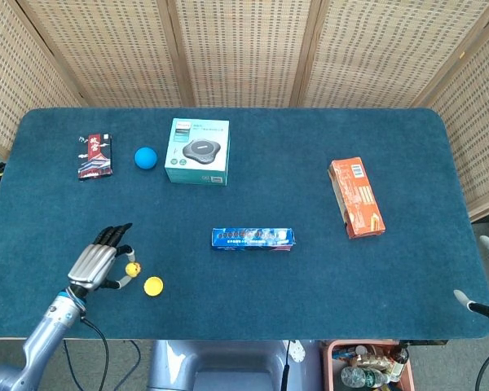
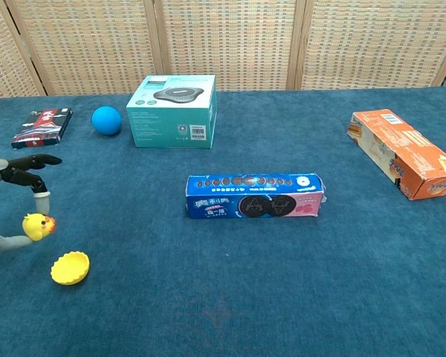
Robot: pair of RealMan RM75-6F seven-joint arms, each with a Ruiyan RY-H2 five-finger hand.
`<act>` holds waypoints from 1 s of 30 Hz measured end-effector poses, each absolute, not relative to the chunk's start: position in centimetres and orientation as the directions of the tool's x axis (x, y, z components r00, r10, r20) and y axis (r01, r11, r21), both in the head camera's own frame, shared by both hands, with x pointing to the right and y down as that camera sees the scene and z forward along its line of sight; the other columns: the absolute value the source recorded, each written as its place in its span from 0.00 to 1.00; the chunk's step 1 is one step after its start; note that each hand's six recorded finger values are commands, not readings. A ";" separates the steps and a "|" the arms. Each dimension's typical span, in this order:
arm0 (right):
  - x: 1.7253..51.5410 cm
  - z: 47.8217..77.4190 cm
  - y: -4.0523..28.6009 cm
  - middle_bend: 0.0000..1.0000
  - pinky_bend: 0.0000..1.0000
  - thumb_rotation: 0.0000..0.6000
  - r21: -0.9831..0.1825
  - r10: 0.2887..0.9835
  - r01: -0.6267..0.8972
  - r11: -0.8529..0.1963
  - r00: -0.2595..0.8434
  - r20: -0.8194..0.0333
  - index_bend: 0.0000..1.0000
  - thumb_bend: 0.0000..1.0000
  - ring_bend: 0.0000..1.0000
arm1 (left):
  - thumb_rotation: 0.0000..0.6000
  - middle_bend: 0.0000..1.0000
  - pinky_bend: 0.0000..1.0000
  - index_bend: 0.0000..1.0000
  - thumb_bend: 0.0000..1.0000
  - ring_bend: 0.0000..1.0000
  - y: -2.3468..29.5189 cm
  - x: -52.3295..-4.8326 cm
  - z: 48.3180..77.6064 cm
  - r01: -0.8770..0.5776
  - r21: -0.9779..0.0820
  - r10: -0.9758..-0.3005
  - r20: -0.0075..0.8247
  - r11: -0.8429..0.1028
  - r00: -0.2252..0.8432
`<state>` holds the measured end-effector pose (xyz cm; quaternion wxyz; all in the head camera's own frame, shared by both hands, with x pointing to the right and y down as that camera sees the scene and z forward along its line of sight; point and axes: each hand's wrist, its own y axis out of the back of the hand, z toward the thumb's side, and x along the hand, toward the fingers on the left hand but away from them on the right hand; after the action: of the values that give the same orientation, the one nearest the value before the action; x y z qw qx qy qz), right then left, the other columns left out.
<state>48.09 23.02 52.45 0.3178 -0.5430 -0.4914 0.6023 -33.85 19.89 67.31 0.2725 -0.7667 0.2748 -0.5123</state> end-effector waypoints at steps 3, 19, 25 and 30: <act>48.2 52.5 23.0 0.00 0.00 1.00 -0.937 0.916 0.152 -0.315 -0.212 -0.342 0.00 0.00 0.00 | 1.00 0.00 0.00 0.53 0.30 0.00 20.5 -32.7 67.2 -0.128 -0.695 -0.687 0.634 -0.708 0.355; 48.5 52.2 22.9 0.00 0.00 1.00 -0.937 0.915 0.165 -0.309 -0.218 -0.340 0.00 0.00 0.00 | 1.00 0.00 0.00 0.52 0.32 0.00 22.0 -30.5 68.1 -0.042 -0.688 -0.646 0.657 -0.724 0.388; 48.6 52.2 22.9 0.00 0.00 1.00 -0.937 0.915 0.169 -0.307 -0.218 -0.339 0.00 0.00 0.00 | 1.00 0.00 0.00 0.44 0.32 0.00 22.2 -30.5 68.8 -0.020 -0.681 -0.638 0.676 -0.732 0.369; 48.6 52.2 22.9 0.00 0.00 1.00 -0.936 0.915 0.169 -0.309 -0.216 -0.341 0.00 0.00 0.00 | 1.00 0.00 0.00 0.19 0.22 0.00 22.3 -30.2 69.0 -0.016 -0.674 -0.630 0.682 -0.739 0.372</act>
<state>48.59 22.89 52.21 0.3111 -0.5433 -0.4986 0.5995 -30.20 22.29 69.01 0.2949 -0.7740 0.2087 -0.5200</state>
